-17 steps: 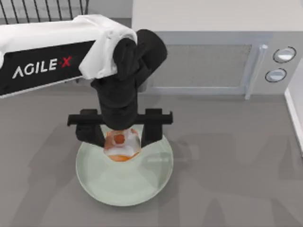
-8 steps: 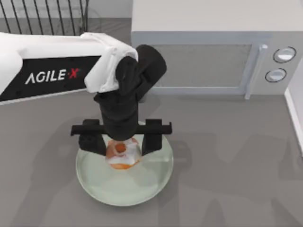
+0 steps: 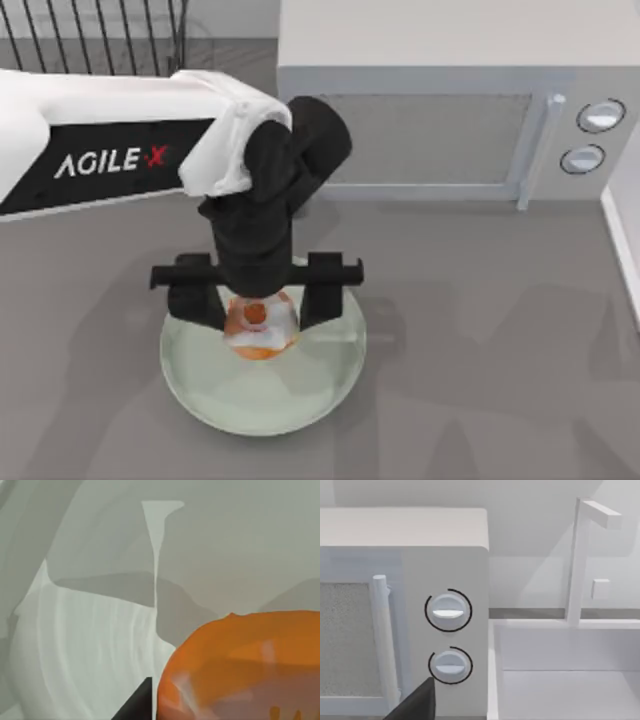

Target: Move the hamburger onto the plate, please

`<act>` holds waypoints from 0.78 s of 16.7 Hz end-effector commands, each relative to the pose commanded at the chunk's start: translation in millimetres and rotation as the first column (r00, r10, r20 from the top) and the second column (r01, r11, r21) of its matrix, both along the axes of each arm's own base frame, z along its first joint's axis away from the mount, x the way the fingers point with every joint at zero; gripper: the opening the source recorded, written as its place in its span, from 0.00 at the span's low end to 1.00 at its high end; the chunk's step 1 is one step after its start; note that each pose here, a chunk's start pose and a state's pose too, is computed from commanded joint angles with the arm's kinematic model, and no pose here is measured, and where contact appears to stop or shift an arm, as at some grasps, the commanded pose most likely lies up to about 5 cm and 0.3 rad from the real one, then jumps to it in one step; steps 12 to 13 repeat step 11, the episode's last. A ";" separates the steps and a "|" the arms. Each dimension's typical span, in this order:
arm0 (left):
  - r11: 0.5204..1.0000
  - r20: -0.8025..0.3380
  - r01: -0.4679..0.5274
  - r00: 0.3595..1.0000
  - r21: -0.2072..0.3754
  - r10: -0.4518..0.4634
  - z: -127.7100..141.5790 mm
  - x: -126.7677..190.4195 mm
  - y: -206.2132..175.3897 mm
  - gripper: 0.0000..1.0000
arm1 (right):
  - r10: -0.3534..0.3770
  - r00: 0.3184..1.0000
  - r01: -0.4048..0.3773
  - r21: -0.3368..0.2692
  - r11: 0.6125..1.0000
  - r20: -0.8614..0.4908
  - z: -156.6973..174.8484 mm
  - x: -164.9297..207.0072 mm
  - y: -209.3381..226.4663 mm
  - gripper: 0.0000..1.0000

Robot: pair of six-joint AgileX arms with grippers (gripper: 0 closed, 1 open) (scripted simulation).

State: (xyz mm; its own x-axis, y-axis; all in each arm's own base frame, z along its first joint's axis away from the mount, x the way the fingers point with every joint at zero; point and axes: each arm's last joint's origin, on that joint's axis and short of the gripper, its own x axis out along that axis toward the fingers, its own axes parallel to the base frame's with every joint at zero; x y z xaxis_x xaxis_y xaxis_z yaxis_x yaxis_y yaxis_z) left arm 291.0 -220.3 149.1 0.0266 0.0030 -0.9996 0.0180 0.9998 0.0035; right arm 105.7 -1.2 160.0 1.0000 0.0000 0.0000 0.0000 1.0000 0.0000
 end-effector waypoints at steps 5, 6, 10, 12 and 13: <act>1.000 0.000 0.000 1.000 0.000 0.000 0.0 0.0 0.0 0.98 | 0.000 1.000 0.000 0.000 1.000 0.000 0.0 0.0 0.0 1.00; 1.000 0.000 0.000 1.000 0.000 0.000 0.0 0.0 0.0 1.00 | 0.000 1.000 0.000 0.000 1.000 0.000 0.0 0.0 0.0 1.00; 1.000 0.000 0.000 1.000 0.000 0.000 0.0 0.0 0.0 1.00 | 0.000 1.000 0.000 0.000 1.000 0.000 0.0 0.0 0.0 1.00; 1.000 0.000 0.000 1.000 0.000 0.000 0.0 0.0 0.0 1.00 | 0.000 1.000 0.000 0.000 1.000 0.000 0.0 0.0 0.0 1.00; 1.000 0.000 0.000 1.000 0.000 0.000 0.0 0.0 0.0 1.00 | 0.000 1.000 0.000 0.000 1.000 0.000 0.0 0.0 0.0 1.00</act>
